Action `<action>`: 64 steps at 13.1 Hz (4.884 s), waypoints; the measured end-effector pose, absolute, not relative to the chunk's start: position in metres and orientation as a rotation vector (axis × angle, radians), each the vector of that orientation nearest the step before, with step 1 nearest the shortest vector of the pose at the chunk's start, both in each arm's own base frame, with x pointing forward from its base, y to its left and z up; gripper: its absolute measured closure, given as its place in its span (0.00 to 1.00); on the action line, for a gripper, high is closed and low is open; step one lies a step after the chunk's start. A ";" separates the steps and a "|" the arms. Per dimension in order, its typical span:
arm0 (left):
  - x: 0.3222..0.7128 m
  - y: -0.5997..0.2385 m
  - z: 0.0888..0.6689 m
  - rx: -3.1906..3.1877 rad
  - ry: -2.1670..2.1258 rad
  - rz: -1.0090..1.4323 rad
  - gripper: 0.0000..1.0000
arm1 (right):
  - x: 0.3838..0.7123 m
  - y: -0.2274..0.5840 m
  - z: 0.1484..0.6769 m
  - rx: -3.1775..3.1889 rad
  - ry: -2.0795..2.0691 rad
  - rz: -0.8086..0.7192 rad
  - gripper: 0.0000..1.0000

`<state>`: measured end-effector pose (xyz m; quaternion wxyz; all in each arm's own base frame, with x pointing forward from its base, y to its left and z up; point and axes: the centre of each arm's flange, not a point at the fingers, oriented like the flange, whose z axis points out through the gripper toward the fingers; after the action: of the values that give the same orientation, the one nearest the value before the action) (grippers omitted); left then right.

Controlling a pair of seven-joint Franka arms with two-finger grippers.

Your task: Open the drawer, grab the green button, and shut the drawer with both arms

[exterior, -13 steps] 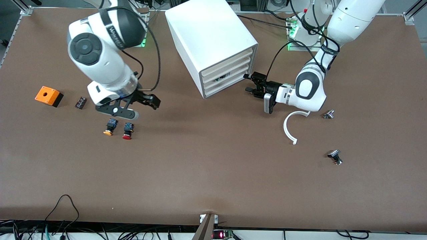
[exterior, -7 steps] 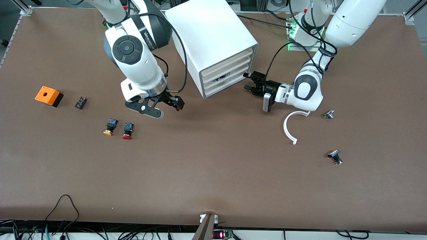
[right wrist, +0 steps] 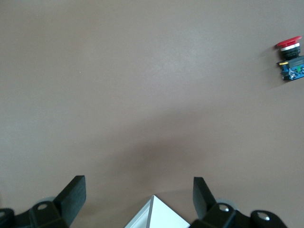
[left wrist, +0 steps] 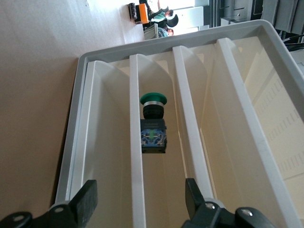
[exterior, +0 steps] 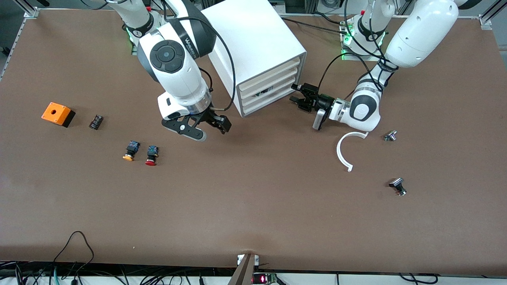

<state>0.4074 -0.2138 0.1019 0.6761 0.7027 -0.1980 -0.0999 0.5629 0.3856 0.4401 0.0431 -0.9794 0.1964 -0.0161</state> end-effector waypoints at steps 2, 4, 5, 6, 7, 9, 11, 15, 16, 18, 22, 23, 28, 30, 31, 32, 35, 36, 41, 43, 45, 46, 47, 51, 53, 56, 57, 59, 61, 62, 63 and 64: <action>0.403 -0.215 0.096 1.568 -0.440 -0.232 0.23 | 0.567 0.387 0.441 -2.987 0.602 -0.060 0.00; 0.400 -0.218 0.095 1.559 -0.439 -0.240 0.30 | 0.574 0.390 0.437 -2.983 0.604 -0.062 0.00; 0.399 -0.222 0.095 1.553 -0.440 -0.242 0.38 | 0.579 0.393 0.433 -2.981 0.605 -0.061 0.00; 0.398 -0.226 0.096 1.546 -0.432 -0.241 0.42 | 0.583 0.397 0.427 -2.981 0.602 -0.058 0.00; 0.395 -0.231 0.095 1.539 -0.418 -0.241 0.42 | 0.587 0.402 0.421 -2.979 0.603 -0.055 0.00; 0.388 -0.244 0.090 1.527 -0.386 -0.249 0.44 | 0.593 0.410 0.410 -2.971 0.631 -0.050 0.00; 0.381 -0.253 0.085 1.520 -0.376 -0.266 0.47 | 0.598 0.415 0.406 -2.956 0.668 -0.052 0.00; 0.373 -0.255 0.076 1.515 -0.359 -0.288 0.60 | 0.601 0.442 0.413 -2.914 0.694 -0.080 0.00; 0.372 -0.256 0.075 1.515 -0.358 -0.290 0.74 | 0.601 0.448 0.414 -2.902 0.706 -0.085 0.00; 0.372 -0.256 0.076 1.511 -0.355 -0.292 0.86 | 0.603 0.455 0.413 -2.890 0.717 -0.090 0.00; 0.376 -0.254 0.076 1.518 -0.340 -0.301 0.86 | 0.606 0.458 0.414 -2.877 0.730 -0.099 0.00; 0.381 -0.252 0.077 1.525 -0.330 -0.302 0.86 | 0.606 0.460 0.416 -2.873 0.728 -0.103 0.00; 0.447 -0.220 0.091 1.609 -0.350 -0.307 0.86 | 0.606 0.464 0.417 -2.868 0.726 -0.108 0.00; 0.491 -0.190 0.106 1.677 -0.372 -0.310 0.86 | 0.604 0.467 0.418 -2.859 0.748 -0.107 0.00; 0.505 -0.180 0.111 1.709 -0.384 -0.318 0.86 | 0.599 0.474 0.418 -2.842 0.788 -0.104 0.00; 0.518 -0.170 0.116 1.738 -0.386 -0.325 0.86 | 0.591 0.486 0.418 -2.821 0.831 -0.100 0.00; 0.539 -0.155 0.125 1.783 -0.374 -0.327 0.86 | 0.564 0.522 0.409 -2.779 0.924 -0.078 0.00; 0.541 -0.153 0.125 1.788 -0.370 -0.325 0.85 | 0.558 0.531 0.404 -2.756 0.967 -0.073 0.00; 0.559 -0.136 0.131 1.855 -0.341 -0.369 0.39 | 0.535 0.566 0.370 -2.659 1.191 -0.026 0.00; 0.576 -0.127 0.153 1.904 -0.346 -0.453 0.16 | 0.529 0.582 0.356 -2.601 1.265 -0.016 0.00; 0.602 -0.108 0.193 2.016 -0.391 -0.558 0.00 | 0.521 0.596 0.337 -2.567 1.299 -0.007 0.00; 0.615 -0.096 0.217 2.076 -0.403 -0.605 0.00 | 0.518 0.602 0.328 -2.546 1.313 -0.004 0.00; 0.625 -0.085 0.240 2.135 -0.399 -0.651 0.00 | 0.516 0.606 0.320 -2.531 1.320 -0.003 0.00; 0.642 -0.066 0.283 2.384 -0.327 -0.806 0.00 | 0.510 0.616 0.297 -2.503 1.348 0.007 0.00; 0.642 -0.062 0.283 2.503 -0.317 -0.868 0.00 | 0.503 0.622 0.287 -2.501 1.360 0.017 0.00; 0.642 -0.063 0.282 2.691 -0.283 -0.954 0.00 | 0.493 0.631 0.269 -2.497 1.363 0.026 0.00; 0.643 -0.070 0.286 2.747 -0.260 -0.962 0.00 | 0.492 0.631 0.265 -2.497 1.362 0.026 0.00; 0.652 -0.090 0.305 2.855 -0.205 -0.864 0.00 | 0.491 0.633 0.260 -2.496 1.359 0.027 0.01; 0.660 -0.095 0.333 2.918 -0.177 -0.743 0.00 | 0.489 0.634 0.259 -2.498 1.356 0.028 0.18; 0.660 -0.093 0.343 2.928 -0.172 -0.715 0.00 | 0.489 0.634 0.259 -2.498 1.356 0.028 0.32; 0.661 -0.091 0.348 2.933 -0.167 -0.703 0.00 | 0.489 0.634 0.259 -2.498 1.356 0.028 0.44; 0.662 -0.088 0.347 2.935 -0.161 -0.698 0.00 | 0.489 0.634 0.259 -2.498 1.356 0.028 0.54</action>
<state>0.6622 -0.0883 0.3474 0.0599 0.9697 -0.0532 -0.2307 0.4892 0.6344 0.2591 0.1489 -0.8691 0.4717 0.0097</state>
